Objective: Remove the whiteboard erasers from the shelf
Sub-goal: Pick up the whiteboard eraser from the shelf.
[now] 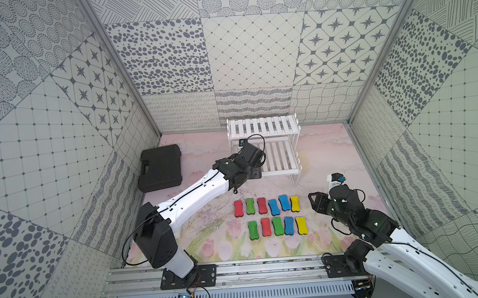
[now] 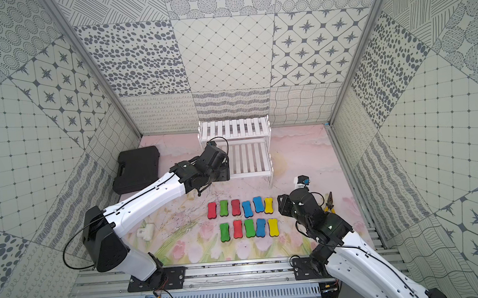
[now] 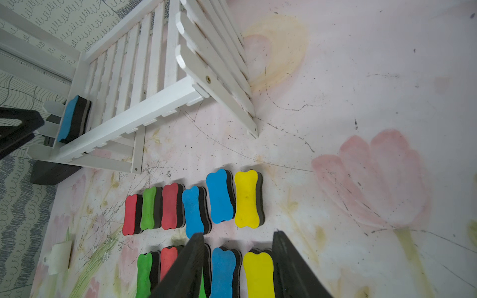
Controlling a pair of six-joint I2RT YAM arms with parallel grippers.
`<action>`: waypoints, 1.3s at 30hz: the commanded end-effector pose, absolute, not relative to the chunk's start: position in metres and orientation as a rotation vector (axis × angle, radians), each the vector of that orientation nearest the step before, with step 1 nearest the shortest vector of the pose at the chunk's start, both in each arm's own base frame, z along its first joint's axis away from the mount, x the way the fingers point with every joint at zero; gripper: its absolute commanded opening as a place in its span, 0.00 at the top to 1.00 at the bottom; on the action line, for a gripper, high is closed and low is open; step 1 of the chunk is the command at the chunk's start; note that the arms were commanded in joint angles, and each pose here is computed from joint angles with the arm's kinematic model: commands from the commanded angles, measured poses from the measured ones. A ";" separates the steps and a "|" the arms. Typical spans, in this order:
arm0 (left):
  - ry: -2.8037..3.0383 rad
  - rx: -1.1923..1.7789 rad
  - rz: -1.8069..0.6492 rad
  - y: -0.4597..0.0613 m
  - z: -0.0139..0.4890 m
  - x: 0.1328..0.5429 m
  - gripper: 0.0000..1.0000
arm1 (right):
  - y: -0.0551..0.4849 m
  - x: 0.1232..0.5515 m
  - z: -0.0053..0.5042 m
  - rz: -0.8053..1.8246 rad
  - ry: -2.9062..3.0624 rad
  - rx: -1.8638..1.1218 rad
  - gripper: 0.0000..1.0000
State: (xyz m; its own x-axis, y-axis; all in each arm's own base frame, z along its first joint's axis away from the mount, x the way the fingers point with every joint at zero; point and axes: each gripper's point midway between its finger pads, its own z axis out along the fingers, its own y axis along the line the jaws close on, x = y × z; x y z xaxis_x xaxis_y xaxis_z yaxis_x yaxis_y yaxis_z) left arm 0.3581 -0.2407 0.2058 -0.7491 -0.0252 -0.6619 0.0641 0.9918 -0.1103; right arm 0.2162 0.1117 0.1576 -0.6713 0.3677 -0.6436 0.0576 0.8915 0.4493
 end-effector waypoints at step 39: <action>2.457 0.060 -0.035 -0.223 0.197 0.384 0.29 | 0.110 0.221 0.163 0.522 2.230 0.306 0.53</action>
State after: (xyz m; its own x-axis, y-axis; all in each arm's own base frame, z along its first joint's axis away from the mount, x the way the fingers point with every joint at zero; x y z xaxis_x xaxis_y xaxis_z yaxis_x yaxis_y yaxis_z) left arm 0.3815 -0.2362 0.2068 -0.7353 -0.0059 -0.6777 0.0419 0.9977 -0.0541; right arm 0.2175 0.1088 0.1581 -0.6660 0.3749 -0.6449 0.0661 0.8908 0.4496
